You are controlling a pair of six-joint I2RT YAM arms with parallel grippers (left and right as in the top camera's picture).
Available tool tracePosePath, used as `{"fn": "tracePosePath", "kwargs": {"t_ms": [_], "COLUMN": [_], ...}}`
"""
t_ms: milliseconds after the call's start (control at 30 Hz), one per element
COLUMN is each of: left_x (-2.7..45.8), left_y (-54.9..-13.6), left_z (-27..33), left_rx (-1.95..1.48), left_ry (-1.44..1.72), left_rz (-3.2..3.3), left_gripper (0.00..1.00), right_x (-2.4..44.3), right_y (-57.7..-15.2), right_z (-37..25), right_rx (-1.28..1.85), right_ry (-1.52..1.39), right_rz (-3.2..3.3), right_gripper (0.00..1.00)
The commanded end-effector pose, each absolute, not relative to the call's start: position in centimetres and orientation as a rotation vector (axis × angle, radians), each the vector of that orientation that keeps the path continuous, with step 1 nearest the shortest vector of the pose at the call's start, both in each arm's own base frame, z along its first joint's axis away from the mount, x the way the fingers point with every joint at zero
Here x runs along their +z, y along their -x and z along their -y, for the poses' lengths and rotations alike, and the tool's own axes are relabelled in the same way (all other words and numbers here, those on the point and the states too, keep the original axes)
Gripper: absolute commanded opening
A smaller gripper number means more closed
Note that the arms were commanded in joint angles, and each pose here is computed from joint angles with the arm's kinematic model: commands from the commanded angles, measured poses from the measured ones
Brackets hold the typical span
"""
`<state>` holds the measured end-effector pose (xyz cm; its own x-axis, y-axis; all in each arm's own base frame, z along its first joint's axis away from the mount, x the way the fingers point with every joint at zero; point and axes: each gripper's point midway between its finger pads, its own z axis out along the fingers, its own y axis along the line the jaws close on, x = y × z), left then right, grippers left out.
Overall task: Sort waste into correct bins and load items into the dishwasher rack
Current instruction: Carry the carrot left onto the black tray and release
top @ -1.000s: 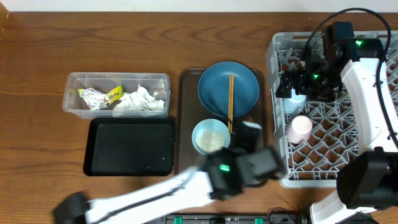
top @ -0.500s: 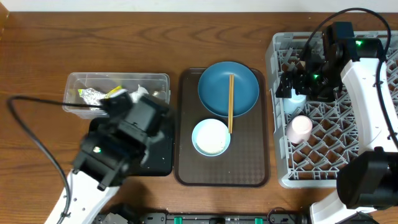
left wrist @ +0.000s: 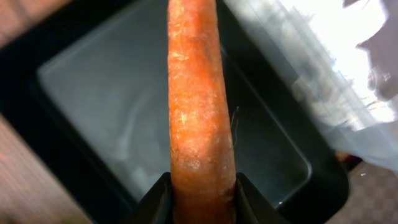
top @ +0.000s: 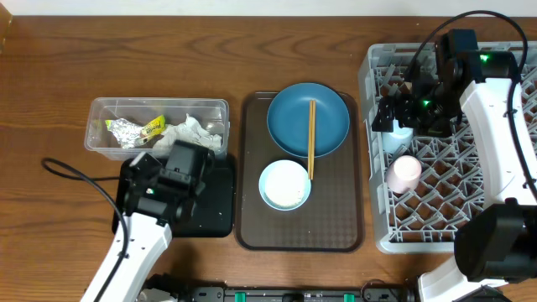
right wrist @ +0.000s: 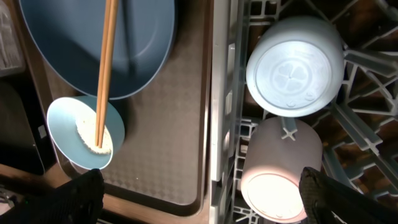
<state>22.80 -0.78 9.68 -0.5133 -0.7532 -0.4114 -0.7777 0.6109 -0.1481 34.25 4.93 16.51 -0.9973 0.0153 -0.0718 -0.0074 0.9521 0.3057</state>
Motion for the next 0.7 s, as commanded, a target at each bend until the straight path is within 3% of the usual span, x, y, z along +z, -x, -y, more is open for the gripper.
{"fn": "tracePosePath", "kwargs": {"t_ms": [0, 567, 667], "left_x": [7.8, 4.0, 4.1], "left_y": [-22.3, -20.7, -21.1], "left_z": [1.5, 2.1, 2.2], "left_rx": [0.006, -0.009, -0.025], "left_ry": [1.278, 1.341, 1.338], "left_rz": [-2.419, -2.475, -2.465], "left_gripper": [0.06, 0.07, 0.11], "right_x": [16.8, 16.8, 16.8], "right_y": [-34.5, -34.6, -34.5], "right_z": [-5.2, -5.2, -5.2], "right_rx": [0.490, 0.490, 0.490], "right_ry": [0.007, 0.007, 0.006], "right_rz": [-3.022, -3.022, -3.022], "right_gripper": [0.99, 0.99, 0.99]}}
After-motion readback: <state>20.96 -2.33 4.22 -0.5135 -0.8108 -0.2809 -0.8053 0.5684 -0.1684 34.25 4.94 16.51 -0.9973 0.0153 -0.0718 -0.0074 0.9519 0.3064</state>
